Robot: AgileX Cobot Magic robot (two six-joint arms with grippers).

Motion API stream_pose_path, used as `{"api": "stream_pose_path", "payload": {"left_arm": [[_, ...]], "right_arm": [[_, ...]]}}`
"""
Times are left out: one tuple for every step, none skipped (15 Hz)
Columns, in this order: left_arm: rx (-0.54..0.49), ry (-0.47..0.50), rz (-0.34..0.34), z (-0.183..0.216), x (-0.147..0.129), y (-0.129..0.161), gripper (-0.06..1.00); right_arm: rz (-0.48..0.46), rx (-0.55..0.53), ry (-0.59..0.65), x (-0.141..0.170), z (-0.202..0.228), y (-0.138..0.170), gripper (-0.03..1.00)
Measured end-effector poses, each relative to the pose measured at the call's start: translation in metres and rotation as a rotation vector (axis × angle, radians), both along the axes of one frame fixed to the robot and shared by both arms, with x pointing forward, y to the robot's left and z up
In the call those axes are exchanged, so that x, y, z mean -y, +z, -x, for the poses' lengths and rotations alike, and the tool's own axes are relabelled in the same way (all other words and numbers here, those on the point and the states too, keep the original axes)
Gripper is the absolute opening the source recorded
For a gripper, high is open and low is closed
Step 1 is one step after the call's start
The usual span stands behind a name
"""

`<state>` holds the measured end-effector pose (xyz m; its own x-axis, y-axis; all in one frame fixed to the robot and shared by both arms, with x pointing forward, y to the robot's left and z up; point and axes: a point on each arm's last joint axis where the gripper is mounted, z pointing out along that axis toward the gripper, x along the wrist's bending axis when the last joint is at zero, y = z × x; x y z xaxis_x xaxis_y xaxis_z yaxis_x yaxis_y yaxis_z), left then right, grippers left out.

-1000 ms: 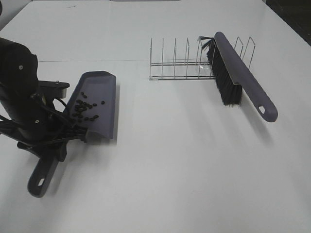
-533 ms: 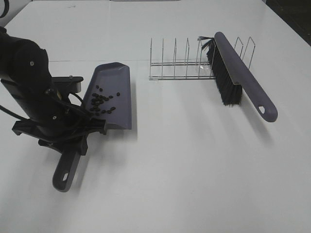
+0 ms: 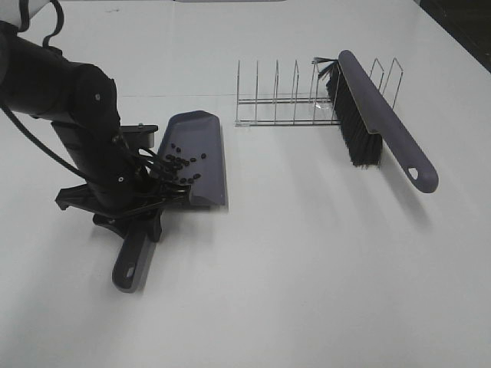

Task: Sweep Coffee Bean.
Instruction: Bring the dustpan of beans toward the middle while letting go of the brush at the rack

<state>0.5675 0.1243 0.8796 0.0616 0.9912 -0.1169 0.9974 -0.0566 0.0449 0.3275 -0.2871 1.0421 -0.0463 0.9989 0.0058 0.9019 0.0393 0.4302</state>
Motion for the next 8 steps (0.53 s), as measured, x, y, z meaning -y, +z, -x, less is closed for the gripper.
{"api": "stream_pose_path", "payload": {"left_arm": [[-0.011, 0.007, 0.003, -0.0014, 0.0014, -0.0032, 0.35], [-0.017, 0.009, 0.003, -0.0019, 0.0020, -0.0054, 0.35], [-0.022, 0.010, 0.002, -0.0019, 0.0020, -0.0070, 0.35], [-0.025, 0.010, 0.001, -0.0023, 0.0024, -0.0070, 0.35], [-0.027, 0.010, 0.002, -0.0023, 0.0025, -0.0068, 0.35], [-0.027, 0.010, 0.001, -0.0022, 0.0024, -0.0068, 0.35], [-0.027, 0.011, 0.003, -0.0025, 0.0028, -0.0064, 0.37], [-0.026, 0.010, 0.005, -0.0029, 0.0030, -0.0060, 0.49]], "right_arm": [[0.000, 0.000, 0.000, 0.0000, 0.0000, 0.0000, 0.81], [0.000, 0.000, 0.000, 0.0000, 0.0000, 0.0000, 0.81], [0.000, 0.000, 0.000, 0.0000, 0.0000, 0.0000, 0.81], [0.000, 0.000, 0.000, 0.0000, 0.0000, 0.0000, 0.81], [0.000, 0.000, 0.000, 0.0000, 0.0000, 0.0000, 0.81], [0.000, 0.000, 0.000, 0.0000, 0.0000, 0.0000, 0.81], [0.000, 0.000, 0.000, 0.0000, 0.0000, 0.0000, 0.81], [0.000, 0.000, 0.000, 0.0000, 0.0000, 0.0000, 0.81]]}}
